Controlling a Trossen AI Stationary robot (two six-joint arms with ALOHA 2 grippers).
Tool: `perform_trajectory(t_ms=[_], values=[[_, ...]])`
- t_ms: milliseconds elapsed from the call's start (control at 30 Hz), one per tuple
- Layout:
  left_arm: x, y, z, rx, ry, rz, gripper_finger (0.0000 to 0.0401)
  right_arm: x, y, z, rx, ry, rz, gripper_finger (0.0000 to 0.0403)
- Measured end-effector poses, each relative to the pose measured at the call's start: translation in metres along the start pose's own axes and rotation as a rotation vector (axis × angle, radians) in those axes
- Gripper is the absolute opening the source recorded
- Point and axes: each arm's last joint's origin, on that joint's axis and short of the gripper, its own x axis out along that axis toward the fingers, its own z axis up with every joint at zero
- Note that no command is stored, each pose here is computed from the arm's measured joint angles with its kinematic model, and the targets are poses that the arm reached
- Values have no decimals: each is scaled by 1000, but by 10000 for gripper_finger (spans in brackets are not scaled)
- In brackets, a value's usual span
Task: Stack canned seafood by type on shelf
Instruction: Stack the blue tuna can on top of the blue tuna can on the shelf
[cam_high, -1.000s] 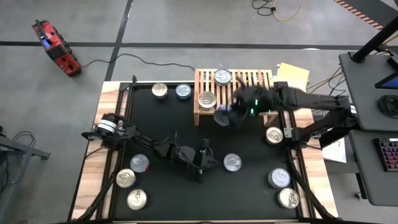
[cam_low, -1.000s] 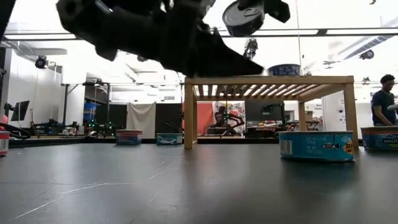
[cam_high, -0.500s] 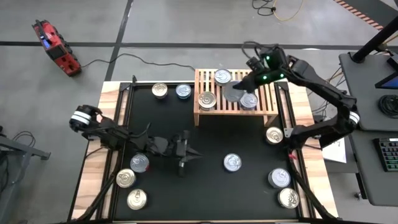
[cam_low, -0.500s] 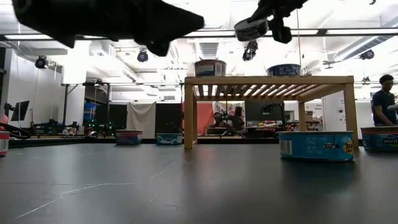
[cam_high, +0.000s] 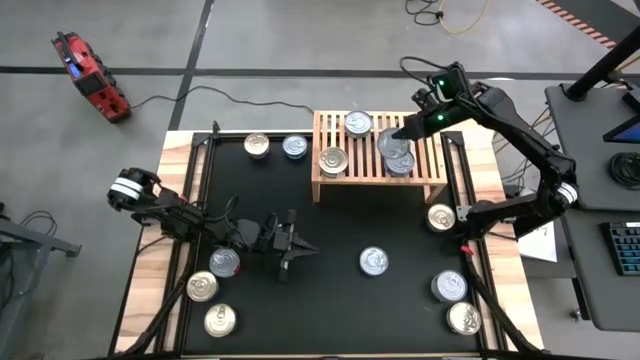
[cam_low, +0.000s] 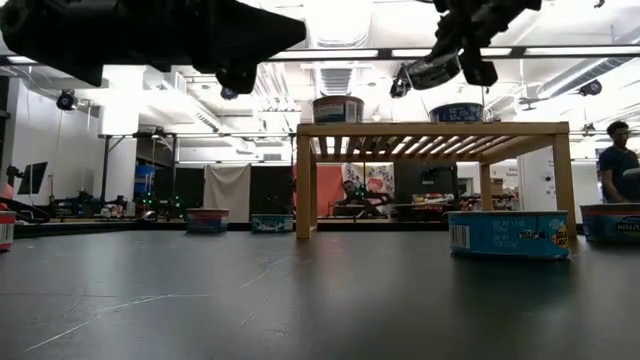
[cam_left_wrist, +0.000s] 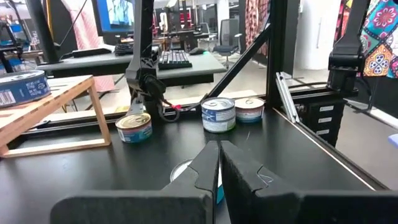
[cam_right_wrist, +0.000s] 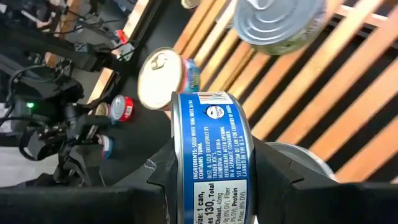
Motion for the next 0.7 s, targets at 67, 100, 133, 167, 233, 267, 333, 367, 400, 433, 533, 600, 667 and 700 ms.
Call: perform_trajectory(t_ms=[67,100,133,167,233,267,333,367,400,433,533,600,667,700], values=[[0,0,0,-3,-1,0,1,1,-4,-3,0,6,-4,131],[0,0,0,-4,0,0,1,2,-5,-5,-2,10,-7,131],[0,0,0,-4,0,0,1,3,-7,-7,-7,12,-7,131],[0,0,0,-4,1,0,1,3,-8,-10,-14,9,-5,131],[0,0,0,-4,1,0,1,3,-10,-16,-32,-14,9,131],[0,0,0,-3,1,0,1,2,-10,-19,-40,-33,20,131],[0,0,0,1,1,0,1,0,-9,-26,-66,-89,65,131],[0,0,0,1,1,0,1,-3,-8,-31,-83,-128,92,131],[0,0,0,1,1,0,1,-5,-7,-36,-102,-166,121,131],[0,0,0,4,1,0,1,-6,-6,-42,-125,-202,152,131],[0,0,0,10,0,0,1,-5,-4,-62,-161,-298,255,131],[0,0,0,12,-3,2,1,-1,-5,-74,-156,-348,322,131],[0,1,1,28,-7,4,1,2,-8,-85,-110,-412,336,131],[0,1,1,33,-9,4,1,4,-10,-90,-80,-437,319,131]])
